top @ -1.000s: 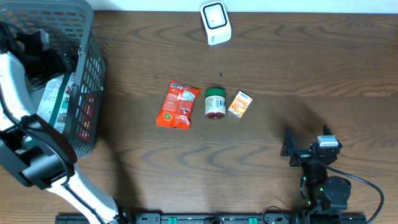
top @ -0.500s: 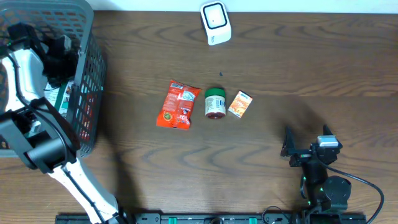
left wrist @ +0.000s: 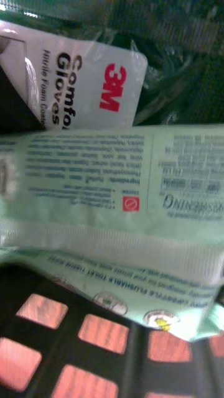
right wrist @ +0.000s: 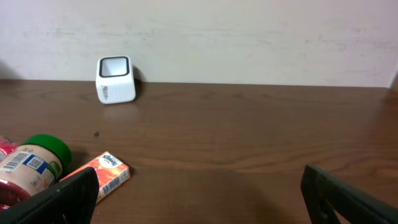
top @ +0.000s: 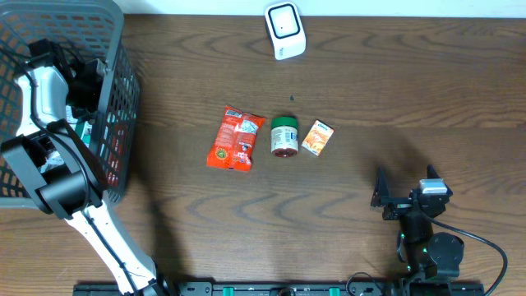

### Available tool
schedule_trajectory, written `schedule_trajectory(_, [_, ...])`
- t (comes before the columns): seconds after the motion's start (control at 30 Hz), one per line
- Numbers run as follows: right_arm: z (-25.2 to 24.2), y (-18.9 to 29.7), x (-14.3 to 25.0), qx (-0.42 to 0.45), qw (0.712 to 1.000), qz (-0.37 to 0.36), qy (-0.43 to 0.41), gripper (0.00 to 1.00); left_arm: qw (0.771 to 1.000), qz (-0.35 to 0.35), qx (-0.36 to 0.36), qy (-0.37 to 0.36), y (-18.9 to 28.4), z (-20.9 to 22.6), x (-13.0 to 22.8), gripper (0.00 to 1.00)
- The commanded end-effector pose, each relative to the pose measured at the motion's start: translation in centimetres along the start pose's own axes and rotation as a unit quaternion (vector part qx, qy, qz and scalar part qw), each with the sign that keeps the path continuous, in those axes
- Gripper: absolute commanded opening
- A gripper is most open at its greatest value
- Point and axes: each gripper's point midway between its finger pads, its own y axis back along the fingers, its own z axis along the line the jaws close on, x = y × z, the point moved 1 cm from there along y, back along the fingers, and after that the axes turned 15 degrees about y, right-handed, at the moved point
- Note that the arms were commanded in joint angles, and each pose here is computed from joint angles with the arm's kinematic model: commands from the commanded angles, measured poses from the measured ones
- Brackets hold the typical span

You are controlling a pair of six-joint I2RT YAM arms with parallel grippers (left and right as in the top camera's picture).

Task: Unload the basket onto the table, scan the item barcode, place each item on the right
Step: 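Grasp the light green wipes pack in the basket with left gripper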

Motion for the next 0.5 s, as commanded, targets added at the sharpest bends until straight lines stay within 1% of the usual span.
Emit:
schedule_trajectory(0.0, [0.2, 0.0, 0.0, -0.004, 1.000, 0.000, -0.006, 0.99, 1.000, 0.013, -0.009, -0.002, -0.8, 0.6, 0.6, 0.41])
schedule_trajectory(0.03, [0.2, 0.0, 0.0, -0.004, 1.000, 0.000, -0.006, 0.99, 1.000, 0.007, -0.009, -0.004, -0.4, 0.4, 0.4, 0.35])
schedule_trajectory(0.1, [0.2, 0.0, 0.0, -0.004, 1.000, 0.000, -0.006, 0.99, 1.000, -0.009, -0.008, -0.009, 0.8, -0.1, -0.1, 0.27])
schedule_trajectory(0.17, [0.2, 0.0, 0.0, -0.004, 1.000, 0.000, -0.006, 0.99, 0.999, -0.029, -0.007, -0.016, 2.4, -0.7, -0.7, 0.15])
schedule_trajectory(0.2, [0.2, 0.0, 0.0, -0.004, 1.000, 0.000, -0.006, 0.99, 0.999, -0.043, -0.006, -0.020, 3.6, -1.1, -1.1, 0.13])
schedule_trajectory(0.3, [0.2, 0.0, 0.0, -0.004, 1.000, 0.000, -0.006, 0.99, 0.996, -0.082, -0.006, -0.033, 6.6, -2.2, -1.9, 0.13])
schedule_trajectory(0.47, [0.2, 0.0, 0.0, -0.004, 1.000, 0.000, -0.006, 0.99, 0.982, -0.175, -0.050, -0.052, 13.8, -3.1, -2.9, 0.13])
